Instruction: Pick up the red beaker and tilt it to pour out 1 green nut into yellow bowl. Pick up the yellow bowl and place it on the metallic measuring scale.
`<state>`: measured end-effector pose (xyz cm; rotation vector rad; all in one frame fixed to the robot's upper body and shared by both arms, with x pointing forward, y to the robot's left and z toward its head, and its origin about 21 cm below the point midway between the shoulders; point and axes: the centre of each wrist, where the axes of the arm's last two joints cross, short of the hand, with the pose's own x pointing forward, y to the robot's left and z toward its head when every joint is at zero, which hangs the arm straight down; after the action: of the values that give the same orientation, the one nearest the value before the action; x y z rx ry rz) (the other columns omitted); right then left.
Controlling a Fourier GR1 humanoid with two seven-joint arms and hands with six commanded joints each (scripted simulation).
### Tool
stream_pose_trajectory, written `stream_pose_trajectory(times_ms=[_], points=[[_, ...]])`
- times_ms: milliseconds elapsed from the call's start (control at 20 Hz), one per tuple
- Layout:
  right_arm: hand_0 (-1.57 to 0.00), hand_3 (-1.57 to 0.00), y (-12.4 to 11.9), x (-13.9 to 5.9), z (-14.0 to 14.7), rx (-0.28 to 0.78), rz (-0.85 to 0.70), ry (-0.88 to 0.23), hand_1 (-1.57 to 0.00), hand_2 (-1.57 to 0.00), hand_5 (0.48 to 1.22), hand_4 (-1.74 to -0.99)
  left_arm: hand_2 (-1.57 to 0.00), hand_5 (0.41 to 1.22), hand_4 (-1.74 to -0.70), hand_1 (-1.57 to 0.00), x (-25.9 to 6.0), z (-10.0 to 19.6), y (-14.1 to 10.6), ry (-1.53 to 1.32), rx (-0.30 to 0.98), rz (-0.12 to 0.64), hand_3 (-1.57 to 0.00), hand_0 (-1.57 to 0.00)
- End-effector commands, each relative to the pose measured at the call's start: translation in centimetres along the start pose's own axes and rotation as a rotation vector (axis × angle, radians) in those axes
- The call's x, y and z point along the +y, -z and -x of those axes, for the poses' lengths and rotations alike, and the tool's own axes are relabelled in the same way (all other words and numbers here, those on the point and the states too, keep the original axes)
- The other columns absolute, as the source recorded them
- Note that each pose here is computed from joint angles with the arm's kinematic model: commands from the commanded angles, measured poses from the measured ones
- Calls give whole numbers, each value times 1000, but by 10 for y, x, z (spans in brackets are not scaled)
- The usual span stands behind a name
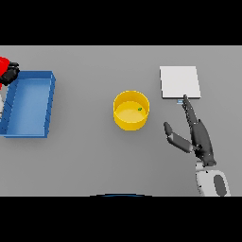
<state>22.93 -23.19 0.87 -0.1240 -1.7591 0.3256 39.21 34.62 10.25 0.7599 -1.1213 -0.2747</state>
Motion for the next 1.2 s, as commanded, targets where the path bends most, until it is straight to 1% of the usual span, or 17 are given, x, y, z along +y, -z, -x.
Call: stream_pose_trajectory(times_ms=[0, 100, 150, 200, 250, 300, 350, 400, 500, 600, 750, 850, 900, 950, 1000, 1050, 1150], points=[[1, 1, 0, 1, -1, -8, -2, 3, 1, 1, 675, -1167, -1571, 1050, -1741, -1571, -3, 3, -5, -5, 17, -1, -1571, -1571], [1, 1, 2, 3, 0, 11, -2, 7, 1, 1, 671, -1157, -1571, 925, -1741, -1571, -7, 7, -13, -18, 46, -2, -1571, -1571], [1, 1, 5, 6, -1, 13, -1, 19, 1, 1, 669, -1155, -1571, 868, -1655, -1571, -4, 3, -16, -25, 69, 1, -1571, -1571], [1, 1, 5, 4, 0, 14, -2, 25, 1, 1, 670, -1155, -1526, 818, -1521, -1571, -3, 3, -19, -16, 64, 21, -1525, -1571], [1, 1, 4, 2, 0, 17, -1, 23, 1, 1, 670, -1153, -1276, 774, -1369, -1344, -2, -1, -23, 1, 13, 70, -1318, -1469], [1, 1, 0, 4, 2, 15, -6, 21, 1, 1, 670, -1151, -1021, 737, -1232, -1075, 1, 0, -28, -4, 2, 118, -1055, -1175], [1, 1, 2, 3, 0, 2, 5, 18, 1, 1, 670, -1149, -817, 705, -1126, -860, 4, 2, -29, -20, -1, 167, -843, -940], [1, 1, 4, 3, -2, -1, 6, 17, 1, 1, 671, -1150, -653, 683, -1050, -687, 4, 3, -30, -46, -5, 210, -675, -751], [1, 1, -1, 3, 0, 1, 7, 23, 1, 1, 670, -1155, -418, 651, -915, -440, 7, 7, -29, 37, 17, 235, -431, -481], [1, 1, 2, 2, -2, 8, 1, 8, 1, 1, 670, -1155, -267, 632, -843, -281, 6, 6, -27, 98, 36, 243, -276, -307], [1, 1, 3, 2, -2, 8, 8, -17, 1, 1, 665, -1158, -136, 627, -801, -143, 3, 10, -27, 148, 47, 220, -141, -157], [1, 1, 3, 3, -5, 2, 9, -20, 1, 1, 657, -1154, -87, 631, -783, -91, 1, 11, -26, 144, 13, 201, -90, -100], [1, 1, 3, 2, -4, 23, 15, -25, 1, 1, 644, -1144, -69, 631, -776, -73, 1, 10, -28, 135, -12, 196, -72, -80], [1, 1, 6, 4, -6, 54, 19, -80, 1, 1, 631, -1131, -55, 633, -778, -58, -1, 8, -29, 115, -31, 191, -57, -64], [1, 1, 7, 6, -10, 31, -10, -95, 1, 1, 638, -1115, -44, 635, -779, -46, 0, 3, -30, 95, -57, 186, -45, -51], [1, 1, 12, 2, -11, 10, -61, -123, 1, 1, 649, -1087, -35, 644, -784, -37, -2, 4, -30, 71, -71, 188, -36, -40], [1, 1, 23, -2, -18, -21, -172, -210, 1, 1, 665, -1088, -22, 657, -793, -23, -2, 3, -31, 37, -86, 196, -23, -25]])
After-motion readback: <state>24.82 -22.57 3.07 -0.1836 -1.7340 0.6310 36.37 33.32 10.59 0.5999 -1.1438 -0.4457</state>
